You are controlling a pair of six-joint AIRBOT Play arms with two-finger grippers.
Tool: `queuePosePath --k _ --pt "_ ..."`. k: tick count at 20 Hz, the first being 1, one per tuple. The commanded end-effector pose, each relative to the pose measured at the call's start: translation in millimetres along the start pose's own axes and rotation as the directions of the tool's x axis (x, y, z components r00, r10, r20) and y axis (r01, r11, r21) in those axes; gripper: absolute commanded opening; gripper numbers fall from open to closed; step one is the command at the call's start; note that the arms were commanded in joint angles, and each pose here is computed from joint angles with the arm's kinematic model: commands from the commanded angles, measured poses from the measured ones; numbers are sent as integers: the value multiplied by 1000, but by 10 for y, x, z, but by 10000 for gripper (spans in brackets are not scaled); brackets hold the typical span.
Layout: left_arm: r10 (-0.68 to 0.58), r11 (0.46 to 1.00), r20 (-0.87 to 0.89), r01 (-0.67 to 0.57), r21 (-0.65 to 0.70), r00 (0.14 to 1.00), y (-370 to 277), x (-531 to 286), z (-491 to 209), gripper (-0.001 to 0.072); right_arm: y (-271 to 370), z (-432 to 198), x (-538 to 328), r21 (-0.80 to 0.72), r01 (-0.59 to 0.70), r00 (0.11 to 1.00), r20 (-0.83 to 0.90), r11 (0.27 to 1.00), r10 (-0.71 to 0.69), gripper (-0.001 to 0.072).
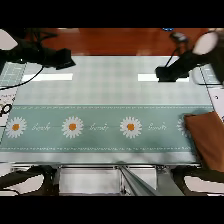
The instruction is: Fold the shirts.
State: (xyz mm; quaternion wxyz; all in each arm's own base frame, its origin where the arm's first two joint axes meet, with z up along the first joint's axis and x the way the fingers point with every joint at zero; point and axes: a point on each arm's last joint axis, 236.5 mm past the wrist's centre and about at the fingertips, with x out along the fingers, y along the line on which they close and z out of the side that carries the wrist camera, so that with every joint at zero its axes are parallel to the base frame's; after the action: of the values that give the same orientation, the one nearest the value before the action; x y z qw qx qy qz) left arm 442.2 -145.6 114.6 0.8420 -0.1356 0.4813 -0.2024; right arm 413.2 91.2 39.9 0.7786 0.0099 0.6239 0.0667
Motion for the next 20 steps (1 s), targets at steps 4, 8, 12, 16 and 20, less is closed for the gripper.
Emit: queuePosePath --k 4,8,12,16,20 --pt "71 992 -111 -81 -94 991 464 75 -294 15 -419 -210 197 30 183 974 -137 983 -178 25" --pt "75 993 -109 -84 -77 991 479 91 -290 15 -451 -237 186 19 197 970 -148 980 -192 25" --pt "71 994 -135 -82 -78 988 469 84 -352 15 -453 -256 182 19 198 969 -156 980 -193 25" --pt "71 994 -132 -81 -78 989 469 85 -345 15 -454 -256 182 19 198 969 -156 980 -193 25" --pt "71 994 -131 -81 -78 989 469 86 -342 15 -454 -256 182 19 198 969 -156 980 -193 25"
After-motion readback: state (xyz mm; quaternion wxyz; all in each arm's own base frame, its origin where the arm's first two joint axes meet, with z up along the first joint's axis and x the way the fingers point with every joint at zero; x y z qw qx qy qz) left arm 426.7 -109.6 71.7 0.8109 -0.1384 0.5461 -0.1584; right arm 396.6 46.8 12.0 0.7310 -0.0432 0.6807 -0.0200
